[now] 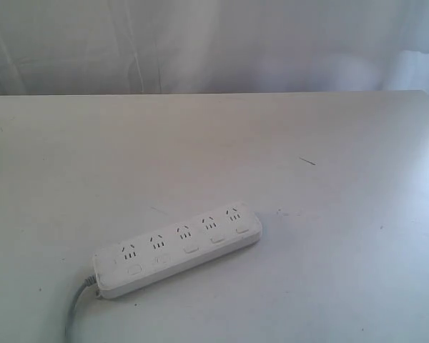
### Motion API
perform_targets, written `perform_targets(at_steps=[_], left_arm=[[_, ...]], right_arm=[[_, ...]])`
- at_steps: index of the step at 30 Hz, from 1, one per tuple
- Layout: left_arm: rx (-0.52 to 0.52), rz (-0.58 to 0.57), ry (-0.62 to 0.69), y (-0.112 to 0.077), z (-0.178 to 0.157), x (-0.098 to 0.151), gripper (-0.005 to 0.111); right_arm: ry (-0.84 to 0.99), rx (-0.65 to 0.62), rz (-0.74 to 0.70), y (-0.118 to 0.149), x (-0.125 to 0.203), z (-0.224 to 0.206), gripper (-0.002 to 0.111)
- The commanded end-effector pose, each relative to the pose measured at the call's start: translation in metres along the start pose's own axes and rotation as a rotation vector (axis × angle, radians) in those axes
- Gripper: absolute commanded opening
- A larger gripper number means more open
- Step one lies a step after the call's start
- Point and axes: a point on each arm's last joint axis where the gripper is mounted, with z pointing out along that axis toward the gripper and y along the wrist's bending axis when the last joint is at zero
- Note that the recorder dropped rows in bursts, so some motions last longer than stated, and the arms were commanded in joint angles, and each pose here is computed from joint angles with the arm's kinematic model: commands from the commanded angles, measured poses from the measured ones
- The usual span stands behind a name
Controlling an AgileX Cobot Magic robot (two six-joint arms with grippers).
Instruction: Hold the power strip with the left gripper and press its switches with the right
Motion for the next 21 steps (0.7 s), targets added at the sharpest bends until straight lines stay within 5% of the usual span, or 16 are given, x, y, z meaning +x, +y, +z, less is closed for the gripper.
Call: perform_targets(at_steps=[1,5,16,21], left_arm=[[0.004,-0.009,-0.007,0.001,-0.001,-0.007,0.000],[-0.020,-0.046,-0.098,0.005,-0.001,-0.019,0.000],[0.121,-0.582,-0.204,0.000,0.004,-0.035,0.000],[0.105,-0.643,-0.221,0.005,0.011,-0.042,0.000]], right_arm=[[-0.009,0.004,0.004,0.000,0.000,0.000,0.000],[-0.009,0.004,0.004,0.000,0.000,0.000,0.000],[-0.009,0.004,0.004,0.000,0.000,0.000,0.000],[-0.009,0.004,0.004,0.000,0.000,0.000,0.000]])
